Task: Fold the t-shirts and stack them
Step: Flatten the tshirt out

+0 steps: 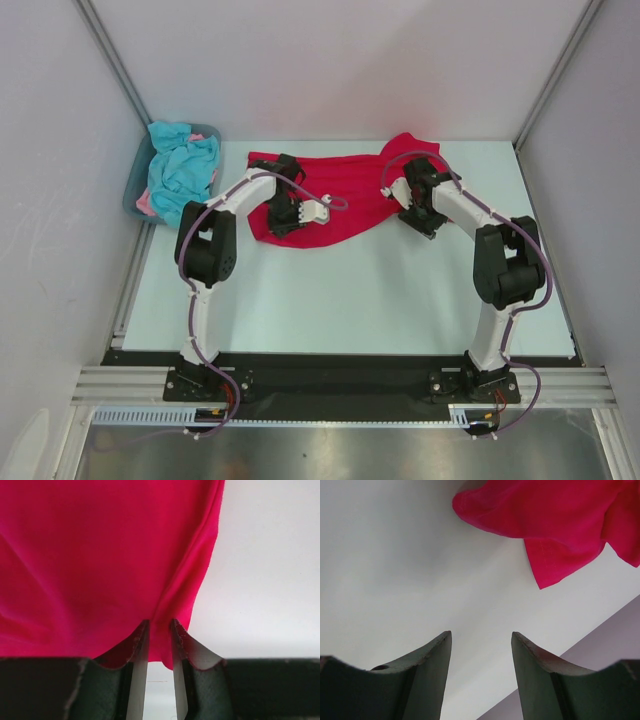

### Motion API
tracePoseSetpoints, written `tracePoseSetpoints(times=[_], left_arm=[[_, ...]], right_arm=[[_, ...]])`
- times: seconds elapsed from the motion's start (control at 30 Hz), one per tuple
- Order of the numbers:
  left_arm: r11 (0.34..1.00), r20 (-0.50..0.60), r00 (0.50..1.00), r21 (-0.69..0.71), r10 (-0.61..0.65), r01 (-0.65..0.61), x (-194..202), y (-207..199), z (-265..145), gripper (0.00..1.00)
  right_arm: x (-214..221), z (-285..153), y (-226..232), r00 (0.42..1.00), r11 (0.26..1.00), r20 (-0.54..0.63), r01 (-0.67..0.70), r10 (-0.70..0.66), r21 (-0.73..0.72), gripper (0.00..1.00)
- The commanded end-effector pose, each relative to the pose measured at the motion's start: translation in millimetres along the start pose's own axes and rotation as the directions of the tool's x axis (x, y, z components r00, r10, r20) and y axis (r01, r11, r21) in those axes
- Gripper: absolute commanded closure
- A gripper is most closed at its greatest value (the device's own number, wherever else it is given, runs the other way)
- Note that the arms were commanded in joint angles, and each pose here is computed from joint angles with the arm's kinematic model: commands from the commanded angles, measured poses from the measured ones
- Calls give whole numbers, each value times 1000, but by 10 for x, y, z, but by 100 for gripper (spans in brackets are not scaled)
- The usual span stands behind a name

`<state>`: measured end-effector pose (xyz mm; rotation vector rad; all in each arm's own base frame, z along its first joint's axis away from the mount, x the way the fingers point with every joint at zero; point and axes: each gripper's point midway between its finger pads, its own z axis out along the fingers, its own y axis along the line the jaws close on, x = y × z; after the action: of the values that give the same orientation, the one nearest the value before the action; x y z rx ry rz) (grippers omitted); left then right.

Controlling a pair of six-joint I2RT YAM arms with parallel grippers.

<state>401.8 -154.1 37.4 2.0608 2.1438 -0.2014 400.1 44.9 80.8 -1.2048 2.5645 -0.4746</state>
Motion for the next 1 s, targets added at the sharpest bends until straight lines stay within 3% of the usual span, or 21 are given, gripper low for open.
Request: tracePoseSetpoints(times=[0.0,0.43,0.6,0.97], left_arm=[[999,8,1000,-28,23,-23,-24,83,-130,72],[998,14,1000,54,23,-24,7,11,-295,73],[998,8,1000,59,5,-5,90,66,-256,74],[983,-42,999,182,15,-7,267,-269,-26,75]], right_arm=[[-102,-32,-95,1000,999,22,-17,16,37,43],[-101,-35,-157,1000,998,19,-13,11,56,43],[-113,-38,-164,1000,998,20,-8,7,63,43],[-102,-35,-204,1000,996,12,3,-4,84,44]])
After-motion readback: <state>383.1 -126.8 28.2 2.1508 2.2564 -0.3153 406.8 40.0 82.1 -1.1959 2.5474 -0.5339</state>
